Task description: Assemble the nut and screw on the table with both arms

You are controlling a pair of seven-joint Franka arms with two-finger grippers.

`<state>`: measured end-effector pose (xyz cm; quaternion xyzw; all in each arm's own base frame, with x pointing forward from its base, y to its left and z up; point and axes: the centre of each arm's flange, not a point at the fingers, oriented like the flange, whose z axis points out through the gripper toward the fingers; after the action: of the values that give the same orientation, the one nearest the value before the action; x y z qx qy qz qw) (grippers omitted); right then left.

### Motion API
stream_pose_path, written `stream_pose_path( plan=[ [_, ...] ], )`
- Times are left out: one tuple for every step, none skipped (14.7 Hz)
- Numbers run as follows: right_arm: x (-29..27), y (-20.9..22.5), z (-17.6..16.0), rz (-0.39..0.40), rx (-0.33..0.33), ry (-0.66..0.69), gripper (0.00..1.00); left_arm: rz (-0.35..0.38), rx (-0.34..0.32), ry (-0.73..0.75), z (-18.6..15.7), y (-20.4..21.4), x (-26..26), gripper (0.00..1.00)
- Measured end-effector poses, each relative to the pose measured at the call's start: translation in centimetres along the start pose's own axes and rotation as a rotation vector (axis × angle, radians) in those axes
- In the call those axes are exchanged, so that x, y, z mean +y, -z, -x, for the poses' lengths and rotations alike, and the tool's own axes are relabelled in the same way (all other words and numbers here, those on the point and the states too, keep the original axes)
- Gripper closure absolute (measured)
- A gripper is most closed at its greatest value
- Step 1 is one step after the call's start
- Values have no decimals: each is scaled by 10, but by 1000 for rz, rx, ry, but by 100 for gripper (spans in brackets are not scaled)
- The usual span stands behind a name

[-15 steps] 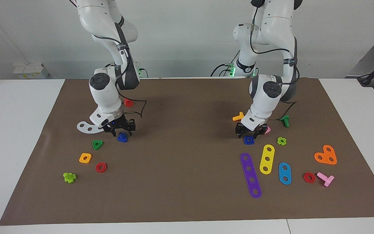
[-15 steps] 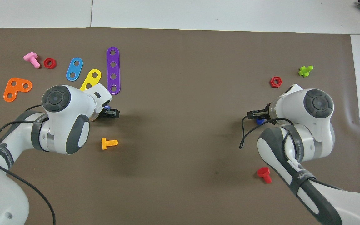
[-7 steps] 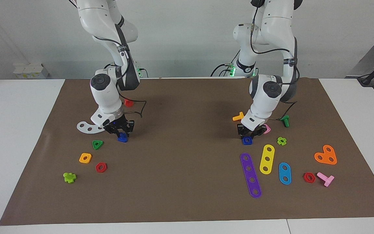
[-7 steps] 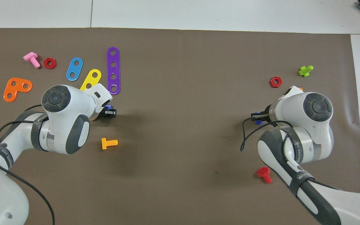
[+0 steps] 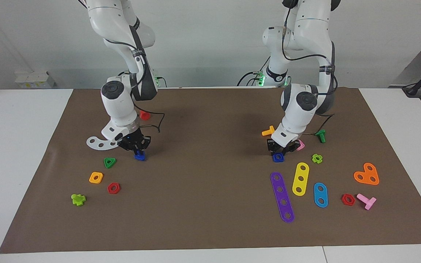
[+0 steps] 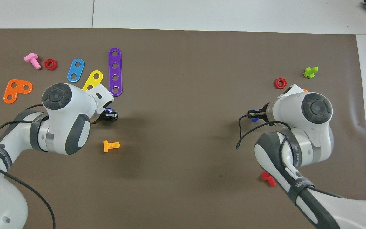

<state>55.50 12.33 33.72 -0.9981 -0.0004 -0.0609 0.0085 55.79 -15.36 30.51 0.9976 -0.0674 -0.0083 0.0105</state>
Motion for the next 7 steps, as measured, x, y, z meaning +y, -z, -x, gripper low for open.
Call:
stream_pose_path(
  plan=[
    [-20, 4, 1, -7, 8, -17, 81, 0, -4, 1, -4, 8, 0, 54],
    [-42, 6, 4, -14, 12, -34, 81, -1, -5, 3, -9, 16, 0, 54],
    [-65, 7, 8, -21, 14, -54, 81, -1, -9, 5, -13, 25, -1, 54],
    [-88, 7, 13, -28, 14, -66, 81, -1, -13, 7, -17, 34, -1, 54],
    [-108, 7, 16, -34, 13, -71, 81, -2, -17, 9, -21, 42, -1, 54],
    [-124, 7, 17, -38, 11, -73, 81, -1, -21, 13, -23, 49, -1, 54],
    [-139, 7, 18, -40, 6, -75, 81, -1, -25, 18, -25, 55, -1, 54]
  ],
)
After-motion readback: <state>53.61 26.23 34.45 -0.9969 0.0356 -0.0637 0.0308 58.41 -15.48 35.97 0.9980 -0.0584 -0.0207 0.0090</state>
